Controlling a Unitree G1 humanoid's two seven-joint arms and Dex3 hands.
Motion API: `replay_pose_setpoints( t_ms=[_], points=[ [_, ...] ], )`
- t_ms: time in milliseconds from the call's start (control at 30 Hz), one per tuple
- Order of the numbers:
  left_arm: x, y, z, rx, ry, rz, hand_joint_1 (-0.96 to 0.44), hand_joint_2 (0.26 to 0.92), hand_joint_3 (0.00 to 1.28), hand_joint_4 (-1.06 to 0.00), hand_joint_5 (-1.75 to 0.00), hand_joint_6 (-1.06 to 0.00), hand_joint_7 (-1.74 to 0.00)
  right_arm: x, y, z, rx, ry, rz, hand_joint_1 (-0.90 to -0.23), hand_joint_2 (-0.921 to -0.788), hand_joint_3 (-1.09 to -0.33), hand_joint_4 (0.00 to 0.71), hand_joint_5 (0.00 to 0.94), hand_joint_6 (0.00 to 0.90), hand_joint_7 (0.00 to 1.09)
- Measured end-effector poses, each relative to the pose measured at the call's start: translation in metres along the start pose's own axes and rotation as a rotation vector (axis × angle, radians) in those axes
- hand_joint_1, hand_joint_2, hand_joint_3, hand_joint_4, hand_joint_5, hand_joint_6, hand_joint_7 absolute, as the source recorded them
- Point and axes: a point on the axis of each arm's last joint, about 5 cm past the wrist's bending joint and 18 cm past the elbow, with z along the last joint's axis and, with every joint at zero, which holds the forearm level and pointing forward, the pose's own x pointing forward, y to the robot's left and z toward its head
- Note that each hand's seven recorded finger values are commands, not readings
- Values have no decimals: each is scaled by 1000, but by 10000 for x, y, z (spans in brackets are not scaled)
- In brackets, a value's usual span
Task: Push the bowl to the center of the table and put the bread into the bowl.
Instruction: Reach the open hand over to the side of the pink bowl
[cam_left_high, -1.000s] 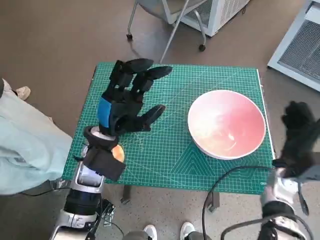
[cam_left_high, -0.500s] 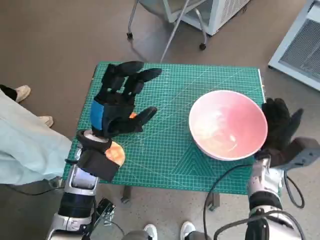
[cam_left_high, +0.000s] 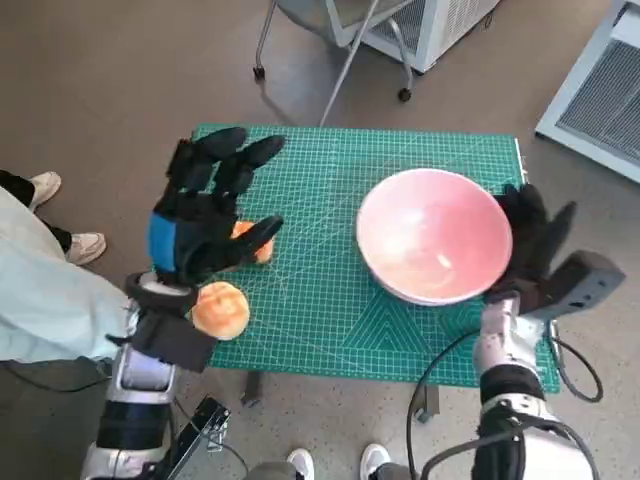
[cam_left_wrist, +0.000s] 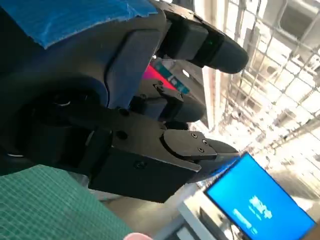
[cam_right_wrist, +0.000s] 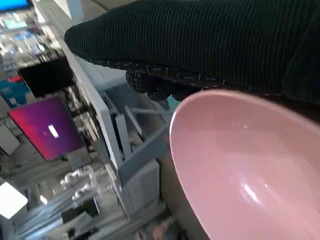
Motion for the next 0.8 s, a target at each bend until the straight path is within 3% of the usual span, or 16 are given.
replay_pose_setpoints(
  t_ms=[267, 533, 800],
  points=[
    [-62, 80, 7, 32, 14, 35, -75, 902, 154, -324, -475, -281, -721, 48, 201, 17, 30, 13, 48, -500, -921, -962, 206, 7, -1, 688],
    [-113, 97, 19, 58, 33, 45, -71, 912, 137, -335, -460, -285, -712, 84, 411, 33, 57, 34, 98, -508, -921, -951, 219, 14, -1, 755],
    [-141, 114, 15, 74, 49, 60, -66, 918, 124, -345, -438, -293, -705, 90, 533, 21, 39, 71, 129, -498, -921, -950, 236, 23, -1, 810]
  ],
)
